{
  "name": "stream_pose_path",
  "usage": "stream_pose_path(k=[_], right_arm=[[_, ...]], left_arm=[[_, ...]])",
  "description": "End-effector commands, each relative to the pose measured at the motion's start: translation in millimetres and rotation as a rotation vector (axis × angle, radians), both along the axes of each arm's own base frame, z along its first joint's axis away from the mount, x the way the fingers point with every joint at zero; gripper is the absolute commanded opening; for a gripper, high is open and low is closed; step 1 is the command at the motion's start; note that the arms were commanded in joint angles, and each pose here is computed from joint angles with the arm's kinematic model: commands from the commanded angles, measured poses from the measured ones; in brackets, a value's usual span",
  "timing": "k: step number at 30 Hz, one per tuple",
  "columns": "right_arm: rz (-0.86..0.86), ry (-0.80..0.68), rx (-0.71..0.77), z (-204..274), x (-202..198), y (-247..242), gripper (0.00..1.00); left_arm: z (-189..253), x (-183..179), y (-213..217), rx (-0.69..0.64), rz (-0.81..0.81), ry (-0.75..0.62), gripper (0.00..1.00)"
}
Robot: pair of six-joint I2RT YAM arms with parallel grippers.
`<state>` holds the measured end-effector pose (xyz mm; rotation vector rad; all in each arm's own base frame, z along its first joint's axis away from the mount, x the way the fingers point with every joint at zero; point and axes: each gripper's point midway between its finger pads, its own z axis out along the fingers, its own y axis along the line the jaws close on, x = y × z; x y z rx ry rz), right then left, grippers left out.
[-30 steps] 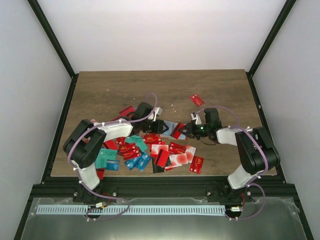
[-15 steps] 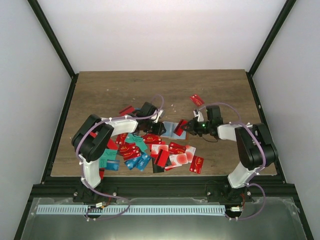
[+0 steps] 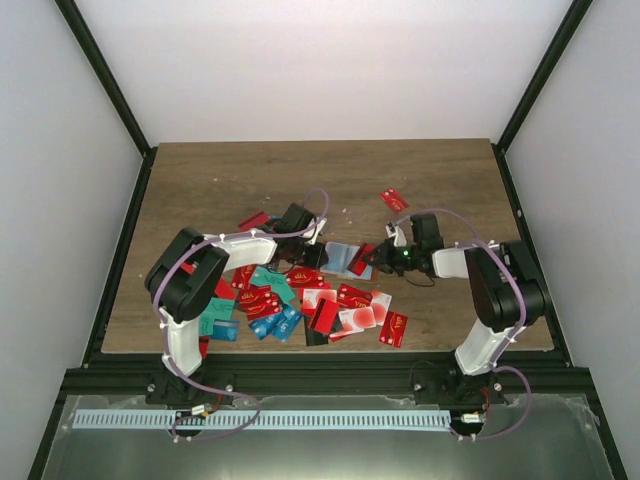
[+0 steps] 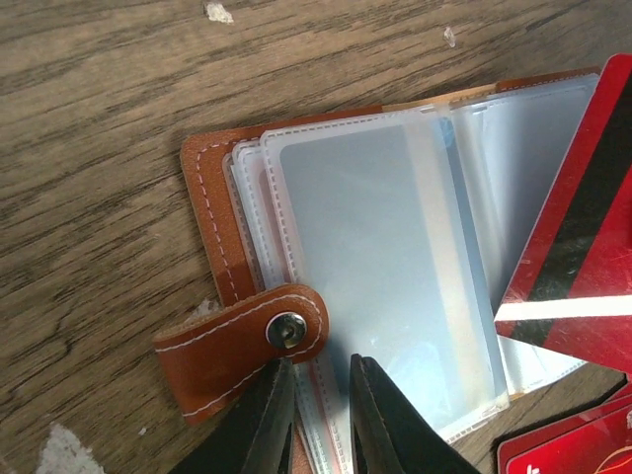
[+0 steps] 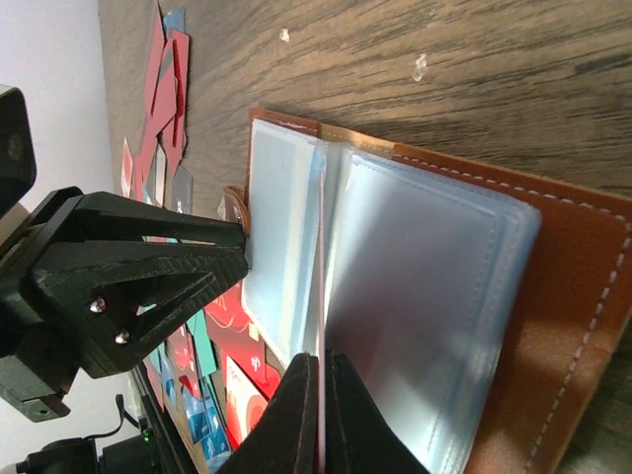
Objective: Put the credit cards into the card holder
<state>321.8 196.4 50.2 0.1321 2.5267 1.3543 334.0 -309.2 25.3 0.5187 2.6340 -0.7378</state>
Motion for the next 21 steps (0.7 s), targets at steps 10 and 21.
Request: stream_pose_path(k=[10, 21], right_arm=[[0.004, -0.024, 0.081, 9.5, 13.1, 5.9, 0.01], [-0.005, -0.035, 0.085, 16.7, 14.2, 4.4, 0.01]], left_arm=[[-13.5, -4.2, 11.6, 0.053, 0.02, 0.023, 0.07], [-8.8, -3.0, 17.6, 0.061, 0.06, 0.006, 0.04]])
